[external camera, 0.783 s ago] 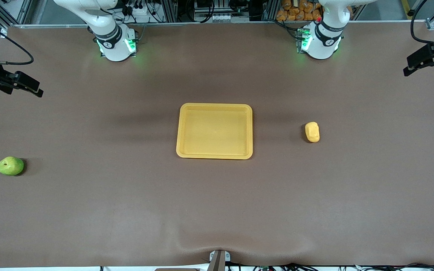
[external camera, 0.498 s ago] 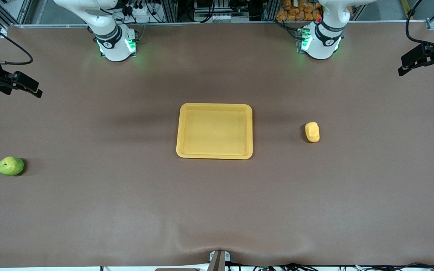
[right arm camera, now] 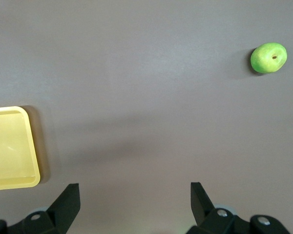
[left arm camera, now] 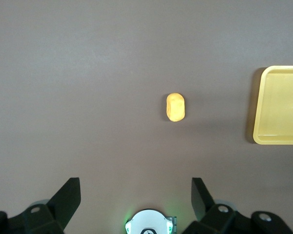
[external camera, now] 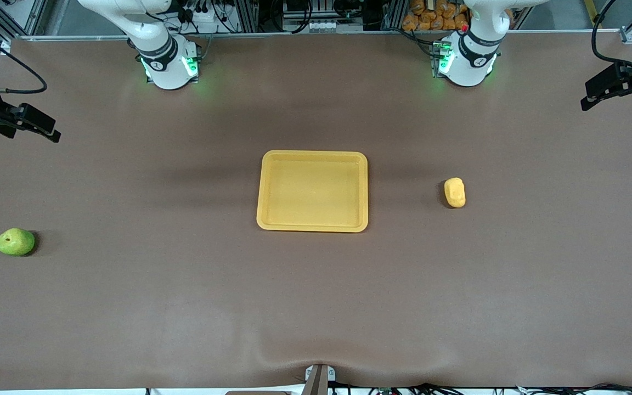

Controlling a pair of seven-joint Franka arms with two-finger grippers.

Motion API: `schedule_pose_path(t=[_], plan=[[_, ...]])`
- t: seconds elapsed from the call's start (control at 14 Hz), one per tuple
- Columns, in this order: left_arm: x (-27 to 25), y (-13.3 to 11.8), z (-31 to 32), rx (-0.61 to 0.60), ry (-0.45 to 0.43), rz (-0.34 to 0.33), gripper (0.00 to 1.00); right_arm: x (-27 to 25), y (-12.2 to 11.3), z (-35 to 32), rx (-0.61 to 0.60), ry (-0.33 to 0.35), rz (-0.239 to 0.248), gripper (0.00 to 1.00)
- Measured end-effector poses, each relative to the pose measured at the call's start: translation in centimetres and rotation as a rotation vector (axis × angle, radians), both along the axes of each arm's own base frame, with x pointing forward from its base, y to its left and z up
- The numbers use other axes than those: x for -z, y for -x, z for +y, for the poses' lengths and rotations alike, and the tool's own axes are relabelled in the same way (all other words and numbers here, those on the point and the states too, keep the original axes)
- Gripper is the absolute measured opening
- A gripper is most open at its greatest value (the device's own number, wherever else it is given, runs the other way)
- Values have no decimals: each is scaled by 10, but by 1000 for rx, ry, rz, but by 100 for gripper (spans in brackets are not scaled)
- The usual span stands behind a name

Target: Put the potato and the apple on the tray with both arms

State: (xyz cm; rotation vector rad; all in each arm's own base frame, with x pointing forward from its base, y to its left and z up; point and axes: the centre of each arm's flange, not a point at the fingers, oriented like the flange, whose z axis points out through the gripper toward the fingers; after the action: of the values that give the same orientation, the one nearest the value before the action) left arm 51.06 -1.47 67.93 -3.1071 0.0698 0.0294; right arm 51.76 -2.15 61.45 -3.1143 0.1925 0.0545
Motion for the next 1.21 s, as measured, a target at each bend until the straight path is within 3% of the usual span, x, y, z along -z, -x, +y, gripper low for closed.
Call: schedule_pose_path(t=[1.21], plan=[[23,3,-22,-38,-11,70,100,2,-1,-1,-11,7,4,100]])
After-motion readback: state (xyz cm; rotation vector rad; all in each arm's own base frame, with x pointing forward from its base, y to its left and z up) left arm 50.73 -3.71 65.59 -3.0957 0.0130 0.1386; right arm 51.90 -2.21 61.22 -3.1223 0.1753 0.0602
